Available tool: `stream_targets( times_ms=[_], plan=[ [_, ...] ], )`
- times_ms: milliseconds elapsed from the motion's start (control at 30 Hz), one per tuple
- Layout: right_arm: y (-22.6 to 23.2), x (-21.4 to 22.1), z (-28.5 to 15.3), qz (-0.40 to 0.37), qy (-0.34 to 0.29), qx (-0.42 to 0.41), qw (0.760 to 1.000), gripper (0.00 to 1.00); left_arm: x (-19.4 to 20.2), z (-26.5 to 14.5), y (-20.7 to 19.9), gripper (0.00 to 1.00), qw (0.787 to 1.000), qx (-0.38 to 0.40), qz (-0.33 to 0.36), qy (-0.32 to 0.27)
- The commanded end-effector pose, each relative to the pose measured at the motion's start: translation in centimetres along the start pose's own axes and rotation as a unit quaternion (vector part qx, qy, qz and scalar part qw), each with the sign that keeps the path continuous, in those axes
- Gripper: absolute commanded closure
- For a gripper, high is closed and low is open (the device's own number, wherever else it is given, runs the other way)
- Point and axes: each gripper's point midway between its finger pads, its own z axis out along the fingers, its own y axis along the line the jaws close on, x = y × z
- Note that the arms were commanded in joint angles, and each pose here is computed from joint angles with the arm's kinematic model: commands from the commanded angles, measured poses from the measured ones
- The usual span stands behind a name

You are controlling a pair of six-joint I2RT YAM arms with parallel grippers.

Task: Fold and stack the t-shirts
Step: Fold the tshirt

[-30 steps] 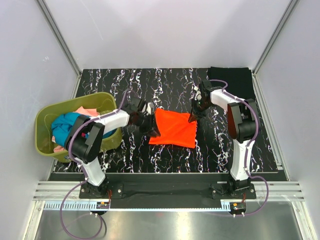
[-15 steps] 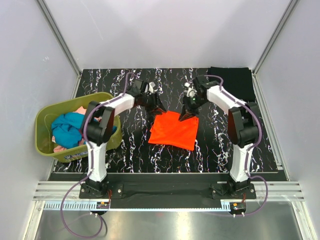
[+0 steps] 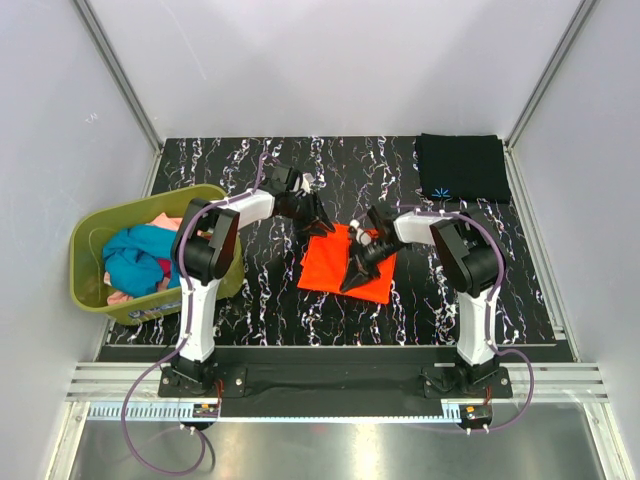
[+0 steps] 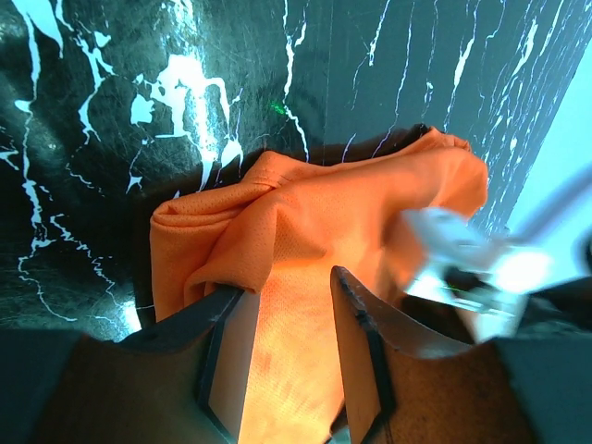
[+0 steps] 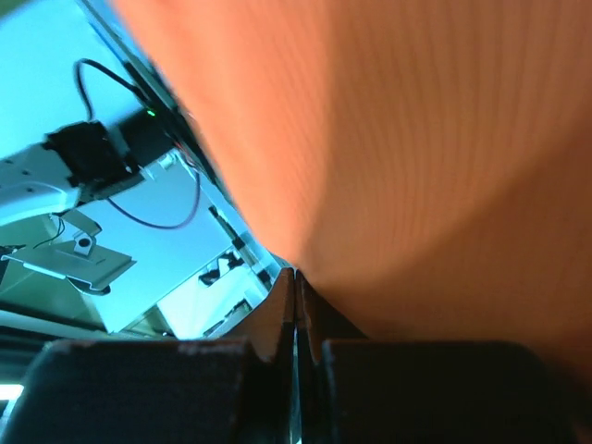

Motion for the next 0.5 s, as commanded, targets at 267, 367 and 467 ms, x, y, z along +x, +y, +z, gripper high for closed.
stream_targets(
  times_ms=[267, 367, 467],
  plan=[
    [4.0, -0.8, -3.1, -0.076, -0.038, 0.006, 0.996, 1.0, 0.4, -0.1, 2.1, 0.57, 0.999, -0.044, -0.001, 0.006],
    [4.4, -0.3, -3.2, -0.071, -0.046, -0.007, 0.996, 1.0, 0.8, -0.1, 2.4, 0.57, 0.999, -0.047, -0.004, 0.009],
    [1.8, 0.9, -1.8, -0.044, -0.041, -0.004, 0.998, 1.0, 0.8, -0.1, 2.6, 0.57, 0.999, -0.05, -0.003, 0.011]
  ],
)
